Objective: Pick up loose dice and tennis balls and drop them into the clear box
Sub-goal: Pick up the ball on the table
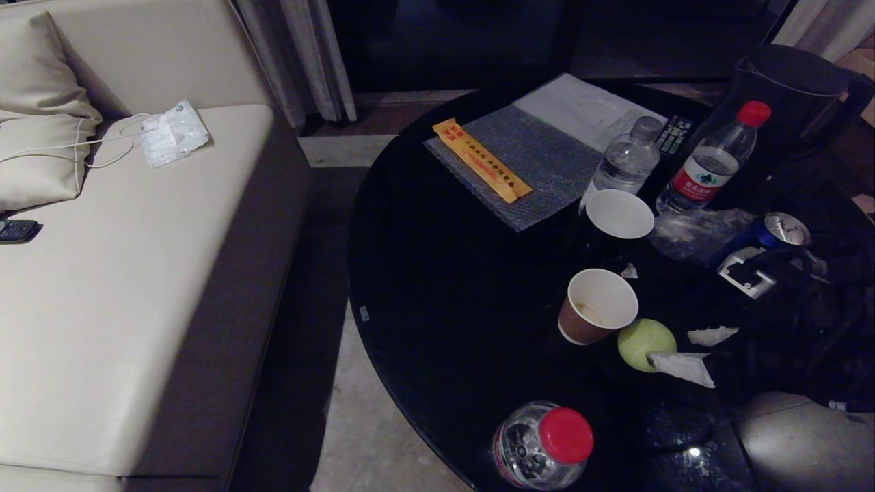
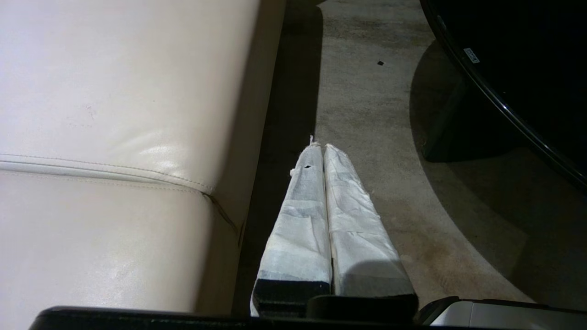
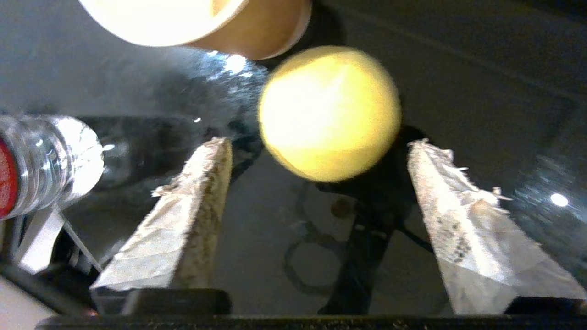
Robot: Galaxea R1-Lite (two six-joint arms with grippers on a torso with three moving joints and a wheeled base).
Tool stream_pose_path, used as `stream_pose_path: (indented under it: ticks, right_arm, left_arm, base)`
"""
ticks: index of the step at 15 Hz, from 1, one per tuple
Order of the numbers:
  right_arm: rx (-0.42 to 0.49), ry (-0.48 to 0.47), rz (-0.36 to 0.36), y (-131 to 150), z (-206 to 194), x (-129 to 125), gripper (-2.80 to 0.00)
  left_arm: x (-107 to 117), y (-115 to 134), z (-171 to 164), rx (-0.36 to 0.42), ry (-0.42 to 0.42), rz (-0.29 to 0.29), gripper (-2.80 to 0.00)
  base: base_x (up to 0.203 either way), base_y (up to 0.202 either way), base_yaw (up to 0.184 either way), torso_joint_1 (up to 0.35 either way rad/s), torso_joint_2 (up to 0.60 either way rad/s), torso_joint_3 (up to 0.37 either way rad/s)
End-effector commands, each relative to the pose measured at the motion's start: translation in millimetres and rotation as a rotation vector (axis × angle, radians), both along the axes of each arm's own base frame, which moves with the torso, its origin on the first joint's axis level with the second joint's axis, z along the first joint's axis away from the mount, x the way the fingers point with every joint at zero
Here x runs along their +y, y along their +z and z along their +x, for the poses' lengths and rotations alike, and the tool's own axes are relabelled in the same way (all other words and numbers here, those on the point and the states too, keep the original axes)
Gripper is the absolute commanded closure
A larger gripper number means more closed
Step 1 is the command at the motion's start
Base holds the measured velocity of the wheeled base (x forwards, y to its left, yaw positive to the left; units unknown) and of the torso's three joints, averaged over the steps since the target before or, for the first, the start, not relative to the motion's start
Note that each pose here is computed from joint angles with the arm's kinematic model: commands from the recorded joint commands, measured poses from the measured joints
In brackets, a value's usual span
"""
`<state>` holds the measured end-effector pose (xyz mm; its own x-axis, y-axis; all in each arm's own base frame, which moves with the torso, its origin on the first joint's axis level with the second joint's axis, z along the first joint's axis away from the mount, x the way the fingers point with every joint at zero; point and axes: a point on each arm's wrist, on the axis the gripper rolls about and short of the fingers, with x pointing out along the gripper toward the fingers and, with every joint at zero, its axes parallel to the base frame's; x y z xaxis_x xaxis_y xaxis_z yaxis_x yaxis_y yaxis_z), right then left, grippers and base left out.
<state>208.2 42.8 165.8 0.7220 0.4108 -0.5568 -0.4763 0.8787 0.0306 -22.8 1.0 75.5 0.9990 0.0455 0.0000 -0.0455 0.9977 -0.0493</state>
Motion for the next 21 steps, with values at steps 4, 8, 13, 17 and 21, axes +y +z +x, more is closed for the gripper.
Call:
stream_pose_path:
  ticks: [4, 8, 13, 17, 21]
  right_arm:
    - [0.025, 0.052, -0.038, -15, 14, 4, -2.8]
    - [-0.013, 0.06, -0.046, -22, 26, 7, -2.8]
    - [-0.05, 0.058, -0.044, -26, 36, 9, -2.8]
    - [-0.041, 0.056, -0.047, -28, 38, 9, -2.8]
    - [-0.036, 0.056, -0.048, -31, 40, 10, 0.0]
  left_arm:
    - [0, 0, 0, 0.003, 0.0, -0.001, 0.0]
    - [0, 0, 0, 0.003, 0.0, -0.001, 0.0]
    - [0, 0, 0, 0.003, 0.0, -0.001, 0.0]
    - [0, 0, 0, 0.003, 0.0, -0.001, 0.0]
    - [0, 0, 0, 0.003, 0.0, -0.001, 0.0]
  base:
    - [0.0, 0.0, 0.0, 0.0, 0.0, 0.0]
    - [0.0, 0.0, 0.0, 0.0, 0.0, 0.0]
    - [0.0, 0.0, 0.0, 0.0, 0.0, 0.0]
    - [0.0, 0.0, 0.0, 0.0, 0.0, 0.0]
    - [0.0, 0.0, 0.0, 0.0, 0.0, 0.0]
